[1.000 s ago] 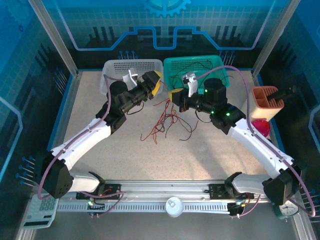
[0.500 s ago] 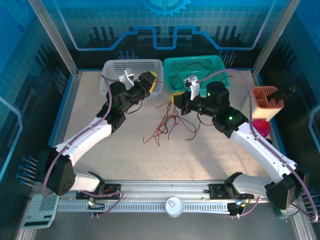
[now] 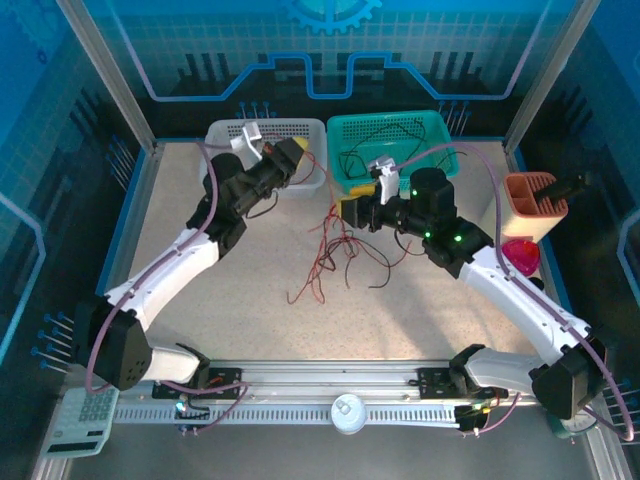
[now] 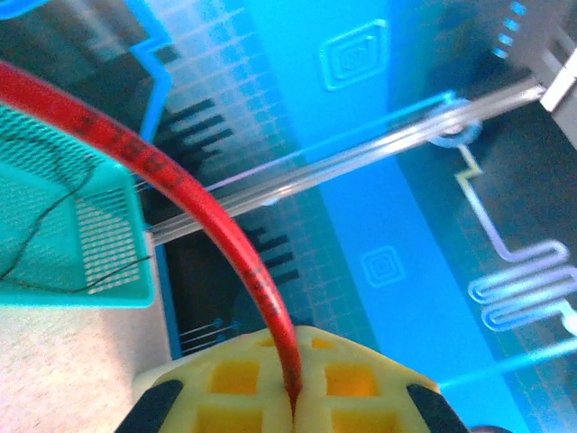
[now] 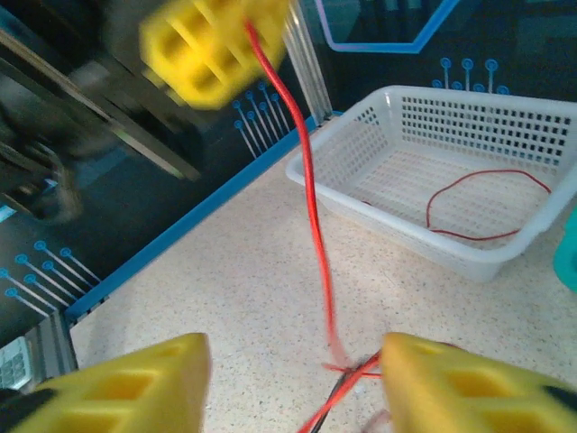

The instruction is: Untangle the cables

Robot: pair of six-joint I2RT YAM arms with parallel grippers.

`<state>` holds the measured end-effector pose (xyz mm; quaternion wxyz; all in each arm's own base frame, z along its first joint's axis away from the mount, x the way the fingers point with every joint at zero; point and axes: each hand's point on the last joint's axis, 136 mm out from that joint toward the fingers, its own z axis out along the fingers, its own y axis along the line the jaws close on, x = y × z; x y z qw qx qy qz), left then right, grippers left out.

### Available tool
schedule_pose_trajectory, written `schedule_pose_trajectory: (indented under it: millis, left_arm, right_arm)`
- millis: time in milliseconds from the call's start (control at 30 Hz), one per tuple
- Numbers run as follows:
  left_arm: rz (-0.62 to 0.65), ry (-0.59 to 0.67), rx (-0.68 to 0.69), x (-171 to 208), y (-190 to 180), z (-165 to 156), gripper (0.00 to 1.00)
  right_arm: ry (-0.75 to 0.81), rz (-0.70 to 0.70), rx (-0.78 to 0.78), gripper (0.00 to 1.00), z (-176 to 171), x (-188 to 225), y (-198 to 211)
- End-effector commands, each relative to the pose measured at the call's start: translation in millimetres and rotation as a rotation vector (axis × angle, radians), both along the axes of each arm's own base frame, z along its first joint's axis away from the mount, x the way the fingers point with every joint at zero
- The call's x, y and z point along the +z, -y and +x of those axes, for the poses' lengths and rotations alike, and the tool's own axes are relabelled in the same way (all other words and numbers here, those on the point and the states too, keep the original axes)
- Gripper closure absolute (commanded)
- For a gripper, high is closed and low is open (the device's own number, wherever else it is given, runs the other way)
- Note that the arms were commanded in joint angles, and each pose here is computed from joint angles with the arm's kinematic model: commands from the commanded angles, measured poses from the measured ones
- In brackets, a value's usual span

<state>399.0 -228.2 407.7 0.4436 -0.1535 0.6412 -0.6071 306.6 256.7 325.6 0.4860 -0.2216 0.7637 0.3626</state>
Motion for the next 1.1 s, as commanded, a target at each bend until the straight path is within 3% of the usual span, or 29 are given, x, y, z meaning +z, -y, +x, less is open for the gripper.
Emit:
schedule_pose_trajectory:
  millis: [0,133,333,667,867,1067]
  left_arm:
    - [0.062,0.18,-0.146,60.9,19.0,-21.1,1.0]
    - [0.115,0.246,-0.279,93.2,38.0,-34.9,1.0]
    - [0.154,0.349,-0.367,131.8,47.7,-54.5,1.0]
    - [0.172,0.435,-0.349,170.8,39.7,-72.1,1.0]
    - [0.168,0.463,-0.344,186.0,36.8,-78.8,1.0]
    - [0.173,0.478,-0.324,189.9,34.5,-78.7,1.0]
  right_arm:
    - [0.006,0.018,-0.072,0.35,9.1,0.4,14.9]
    - [-0.017,0.021,-0.127,0.32,14.2,-8.4,29.2]
    - [-0.067,0.007,-0.134,0.32,16.6,-28.6,29.7]
    - [-0.068,0.011,-0.103,0.29,15.6,-26.0,25.2]
    - [-0.025,0.032,-0.057,0.28,4.6,-3.4,23.3]
    - [-0.038,0.137,-0.036,0.29,-16.1,25.5,24.6]
